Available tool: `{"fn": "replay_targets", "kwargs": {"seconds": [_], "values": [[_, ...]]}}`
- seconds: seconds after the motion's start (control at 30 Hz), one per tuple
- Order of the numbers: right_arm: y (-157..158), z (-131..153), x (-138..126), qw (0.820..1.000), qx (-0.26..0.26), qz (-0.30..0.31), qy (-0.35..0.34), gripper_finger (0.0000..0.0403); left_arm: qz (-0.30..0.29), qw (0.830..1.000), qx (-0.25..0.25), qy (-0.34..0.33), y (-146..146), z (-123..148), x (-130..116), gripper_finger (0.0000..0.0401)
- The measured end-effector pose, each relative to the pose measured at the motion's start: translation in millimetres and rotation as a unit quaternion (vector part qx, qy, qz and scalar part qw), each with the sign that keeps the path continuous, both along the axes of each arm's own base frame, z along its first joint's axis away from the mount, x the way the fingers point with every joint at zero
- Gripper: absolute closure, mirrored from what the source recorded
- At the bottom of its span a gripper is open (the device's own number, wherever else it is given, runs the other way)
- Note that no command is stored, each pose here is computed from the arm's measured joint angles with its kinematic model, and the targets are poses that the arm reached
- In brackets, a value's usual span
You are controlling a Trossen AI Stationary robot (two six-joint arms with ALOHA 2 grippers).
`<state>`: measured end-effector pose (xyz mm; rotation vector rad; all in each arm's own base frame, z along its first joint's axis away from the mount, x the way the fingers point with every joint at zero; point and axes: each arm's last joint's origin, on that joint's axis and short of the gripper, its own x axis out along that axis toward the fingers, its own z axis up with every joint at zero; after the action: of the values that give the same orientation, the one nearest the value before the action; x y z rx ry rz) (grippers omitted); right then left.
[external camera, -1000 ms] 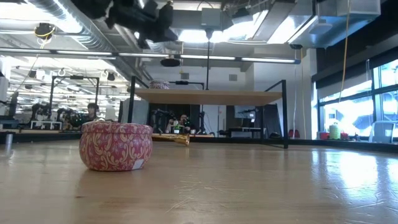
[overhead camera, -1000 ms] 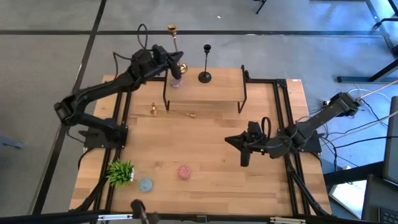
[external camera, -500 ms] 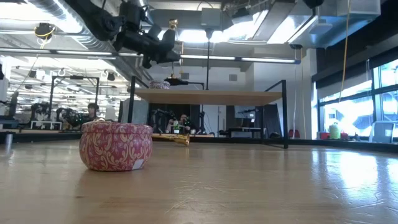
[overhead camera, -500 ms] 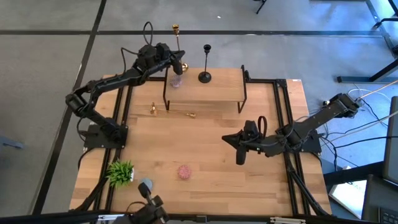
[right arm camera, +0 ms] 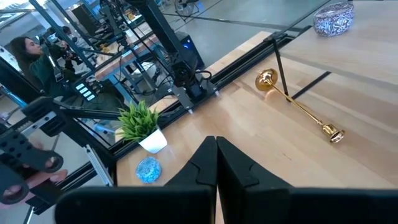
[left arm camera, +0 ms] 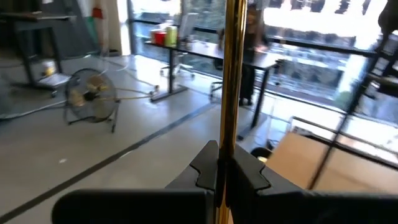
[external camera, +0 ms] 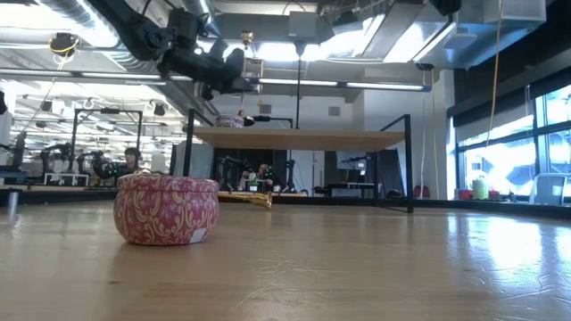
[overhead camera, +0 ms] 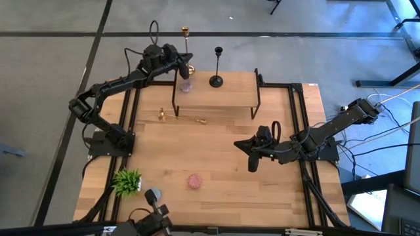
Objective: Pick & Place candle stick holders
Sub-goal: Put the right gold candle holder on the shelf
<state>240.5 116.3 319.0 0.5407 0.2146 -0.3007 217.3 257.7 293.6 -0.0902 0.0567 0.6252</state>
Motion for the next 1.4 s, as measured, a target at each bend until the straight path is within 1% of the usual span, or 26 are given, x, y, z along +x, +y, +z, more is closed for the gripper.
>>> {"fn": "replay_targets", "kwargs": {"seconds": [0.1, 0.27, 0.37, 0.53, 0.77, 0.83, 1.0, 1.2, 1.4], "values": [[0.3, -0.3, 0.0, 1.000, 0.004, 0.004, 0.002, 0.0402, -0.018, 1.000, 0.015, 0.010, -1.0, 0.0, 0.8, 0.0393], [0.7, -0.5, 0.0, 1.000, 0.010, 0.010, 0.002, 0.0402, -0.035, 0.999, 0.022, 0.012, 2.8, 0.2, -4.5, 0.0393], [0.7, -0.5, 0.0, 1.000, 0.011, 0.010, 0.002, 0.0402, -0.058, 0.998, 0.019, 0.010, 7.3, 0.0, -11.5, 0.0393], [0.7, -0.4, 0.0, 1.000, 0.012, 0.009, 0.002, 0.0402, -0.073, 0.997, 0.017, 0.006, 10.7, 0.2, -17.0, 0.0393], [-2.8, -0.4, 1.6, 1.000, 0.012, 0.001, 0.001, 0.0402, -0.078, 0.997, 0.016, 0.008, 9.3, -6.2, -18.2, 0.0393], [-3.3, -0.4, 1.9, 1.000, 0.012, 0.001, 0.002, 0.0402, -0.077, 0.997, 0.004, -0.002, 8.1, -10.9, -19.1, 0.0393], [-3.7, -0.4, 2.1, 1.000, 0.012, 0.000, 0.002, 0.0402, -0.072, 0.997, 0.008, -0.030, 4.6, -18.6, -21.4, 0.0393], [-6.6, -0.4, 3.7, 1.000, 0.014, -0.001, 0.002, 0.0402, -0.067, 0.997, 0.010, -0.028, 4.7, -19.3, -21.7, 0.0393], [-8.7, -0.4, 5.3, 1.000, 0.021, 0.010, 0.004, 0.0402, -0.052, 0.998, 0.015, -0.012, 5.4, -21.6, -22.2, 0.0393]]}}
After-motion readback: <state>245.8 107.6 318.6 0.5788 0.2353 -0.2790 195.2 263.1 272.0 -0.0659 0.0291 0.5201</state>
